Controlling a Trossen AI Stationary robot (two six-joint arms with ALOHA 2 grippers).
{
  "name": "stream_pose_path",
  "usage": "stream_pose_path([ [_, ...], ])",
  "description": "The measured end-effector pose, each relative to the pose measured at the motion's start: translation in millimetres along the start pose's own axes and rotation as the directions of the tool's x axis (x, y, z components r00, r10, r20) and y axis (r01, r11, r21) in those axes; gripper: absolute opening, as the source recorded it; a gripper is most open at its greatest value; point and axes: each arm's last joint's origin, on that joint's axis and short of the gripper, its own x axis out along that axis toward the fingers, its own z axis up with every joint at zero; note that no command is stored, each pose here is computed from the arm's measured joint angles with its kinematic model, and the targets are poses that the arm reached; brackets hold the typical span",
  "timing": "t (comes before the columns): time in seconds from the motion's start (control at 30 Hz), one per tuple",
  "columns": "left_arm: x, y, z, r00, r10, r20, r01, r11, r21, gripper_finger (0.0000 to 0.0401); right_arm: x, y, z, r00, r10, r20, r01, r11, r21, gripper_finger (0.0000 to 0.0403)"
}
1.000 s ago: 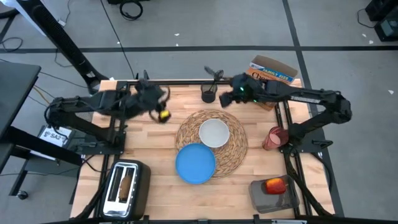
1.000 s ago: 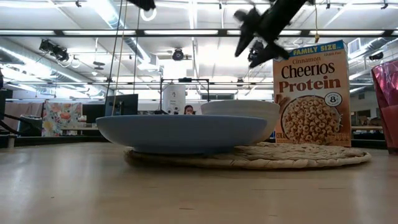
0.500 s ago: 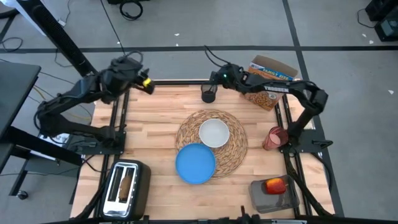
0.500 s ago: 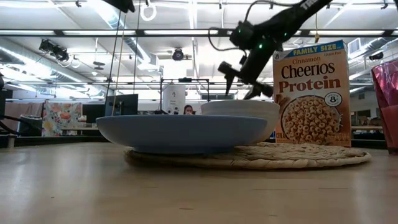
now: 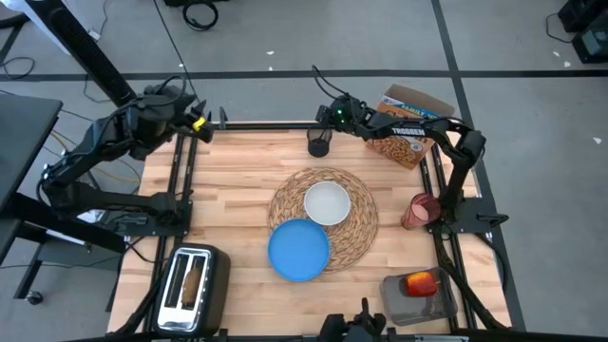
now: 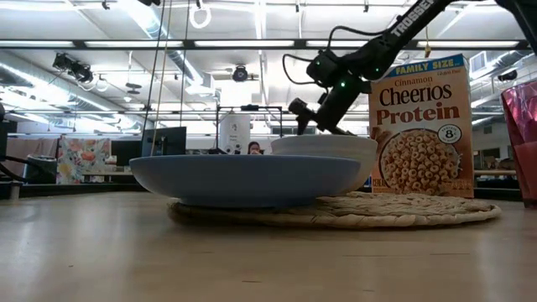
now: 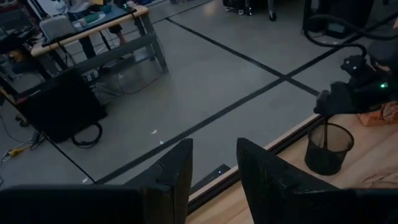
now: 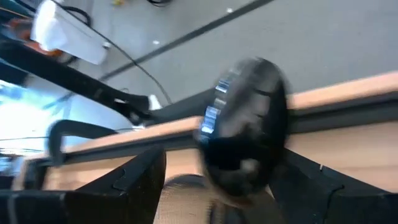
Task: Arrange a breakfast setting
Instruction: Put the black spoon on the brown placemat to the right of the white bowl
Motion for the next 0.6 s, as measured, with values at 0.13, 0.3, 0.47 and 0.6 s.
stream_pose_path([
  [0.13,-3.2,3.1,-0.6,1.0,-0.001,0.005,0.001,1.0,0.025,0.0132,-3.7,6.7,-0.7,0.999,0.043,0.021,-0.043,0.999,0.002,0.0228],
  [0.3,-3.6,3.0,-1.1,1.0,-0.016,0.001,0.016,1.0,0.027,0.0132,-4.4,6.3,-1.2,0.999,0.035,0.018,-0.035,0.999,-0.004,0.0171],
  [0.47,-3.6,0.4,-2.0,0.995,-0.103,-0.016,0.104,0.993,0.064,0.0132,-4.9,7.2,-1.4,0.999,0.026,0.047,-0.024,0.999,-0.048,0.011],
  [0.6,-3.3,-0.1,-2.0,0.994,-0.106,-0.017,0.107,0.991,0.076,0.0132,-4.8,7.5,-1.0,0.998,0.029,0.053,-0.027,0.998,-0.049,0.0064],
])
